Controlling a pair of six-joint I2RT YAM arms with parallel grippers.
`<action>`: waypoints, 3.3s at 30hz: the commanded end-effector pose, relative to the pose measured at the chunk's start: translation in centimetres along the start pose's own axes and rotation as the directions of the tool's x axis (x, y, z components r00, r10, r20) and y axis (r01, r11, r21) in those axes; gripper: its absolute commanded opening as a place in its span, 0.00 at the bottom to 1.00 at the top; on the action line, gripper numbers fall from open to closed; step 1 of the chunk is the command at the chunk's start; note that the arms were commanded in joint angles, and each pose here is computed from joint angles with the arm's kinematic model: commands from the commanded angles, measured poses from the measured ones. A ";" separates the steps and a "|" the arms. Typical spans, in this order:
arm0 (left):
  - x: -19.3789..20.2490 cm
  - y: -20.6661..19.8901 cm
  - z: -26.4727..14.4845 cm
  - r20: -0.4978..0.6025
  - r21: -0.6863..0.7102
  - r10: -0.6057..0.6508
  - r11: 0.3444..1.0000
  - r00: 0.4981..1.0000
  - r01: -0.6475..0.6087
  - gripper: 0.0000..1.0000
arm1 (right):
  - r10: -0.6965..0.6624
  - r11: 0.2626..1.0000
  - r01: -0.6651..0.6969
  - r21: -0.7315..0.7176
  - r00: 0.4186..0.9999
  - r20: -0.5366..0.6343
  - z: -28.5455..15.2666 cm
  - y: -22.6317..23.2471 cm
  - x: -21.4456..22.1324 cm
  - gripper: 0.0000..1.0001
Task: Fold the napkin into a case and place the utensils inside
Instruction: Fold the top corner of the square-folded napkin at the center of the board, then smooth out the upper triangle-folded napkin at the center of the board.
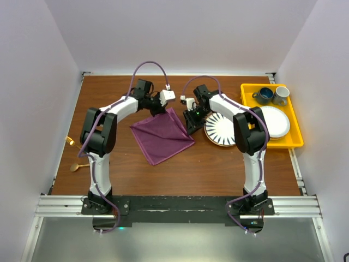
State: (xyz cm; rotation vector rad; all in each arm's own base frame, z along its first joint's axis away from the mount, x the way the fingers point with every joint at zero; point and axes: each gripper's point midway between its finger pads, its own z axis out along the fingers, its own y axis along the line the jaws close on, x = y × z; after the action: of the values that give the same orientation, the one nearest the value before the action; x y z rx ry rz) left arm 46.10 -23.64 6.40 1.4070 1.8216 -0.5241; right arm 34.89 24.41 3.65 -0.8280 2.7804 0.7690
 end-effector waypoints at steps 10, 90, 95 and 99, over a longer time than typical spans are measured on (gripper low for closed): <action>-2.7 1.0 1.2 0.069 -0.014 0.057 0.998 0.996 -0.056 0.00 | -0.033 0.999 0.032 0.011 0.999 0.029 -1.2 0.2 -0.6 0.29; 8.6 -1.9 -5.5 -0.098 0.137 -0.797 0.582 0.596 0.801 0.27 | 0.020 0.925 -0.055 -0.375 0.995 -0.098 3.8 5.1 4.6 0.28; 5.2 -1.3 -7.3 -0.020 0.204 -0.720 0.677 0.694 0.707 0.32 | -0.021 0.912 -0.006 -0.410 0.998 -0.061 2.5 7.0 4.1 0.30; 2.4 0.6 -8.7 0.068 0.170 -0.630 0.771 0.773 0.613 0.35 | -0.069 0.901 0.081 -0.427 0.997 0.043 -0.6 8.8 1.1 0.34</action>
State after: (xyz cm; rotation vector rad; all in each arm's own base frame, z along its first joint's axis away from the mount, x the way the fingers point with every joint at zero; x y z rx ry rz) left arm 40.99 -15.39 3.79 0.6391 2.3984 -1.1670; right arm 27.80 28.61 2.51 -0.8842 2.7523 1.3977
